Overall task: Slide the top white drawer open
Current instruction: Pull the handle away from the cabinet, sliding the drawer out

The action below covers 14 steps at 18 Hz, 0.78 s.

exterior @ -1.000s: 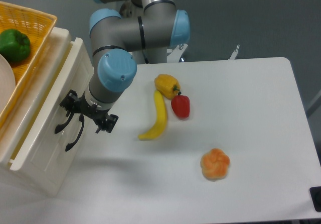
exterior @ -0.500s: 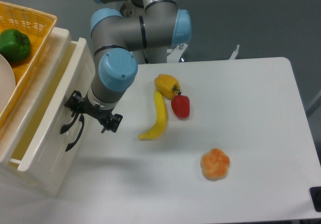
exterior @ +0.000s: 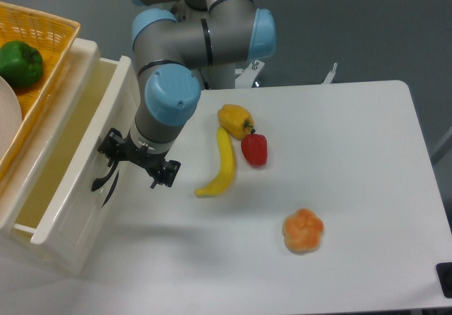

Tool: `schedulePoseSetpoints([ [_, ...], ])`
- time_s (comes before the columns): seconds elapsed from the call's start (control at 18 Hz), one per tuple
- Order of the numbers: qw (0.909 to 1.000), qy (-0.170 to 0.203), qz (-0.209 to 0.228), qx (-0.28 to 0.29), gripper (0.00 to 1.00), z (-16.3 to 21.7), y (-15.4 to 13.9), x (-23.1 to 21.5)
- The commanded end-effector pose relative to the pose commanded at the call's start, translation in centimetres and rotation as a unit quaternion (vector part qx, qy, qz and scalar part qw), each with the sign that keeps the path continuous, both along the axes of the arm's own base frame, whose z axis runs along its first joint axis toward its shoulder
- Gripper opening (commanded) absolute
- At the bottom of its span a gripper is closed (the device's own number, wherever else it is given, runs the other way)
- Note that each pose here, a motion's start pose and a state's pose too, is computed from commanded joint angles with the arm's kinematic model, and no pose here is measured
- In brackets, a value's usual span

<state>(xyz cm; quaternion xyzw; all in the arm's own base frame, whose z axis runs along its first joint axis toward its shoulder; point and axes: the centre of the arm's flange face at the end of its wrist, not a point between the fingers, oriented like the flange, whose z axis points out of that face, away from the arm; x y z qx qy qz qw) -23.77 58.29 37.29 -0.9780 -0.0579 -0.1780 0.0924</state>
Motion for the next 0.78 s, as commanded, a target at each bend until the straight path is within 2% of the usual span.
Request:
schedulePoseSetpoints([
  [0.78,1.0,0.0,0.0,-0.003,1.0,-0.29,0.06,-0.08],
])
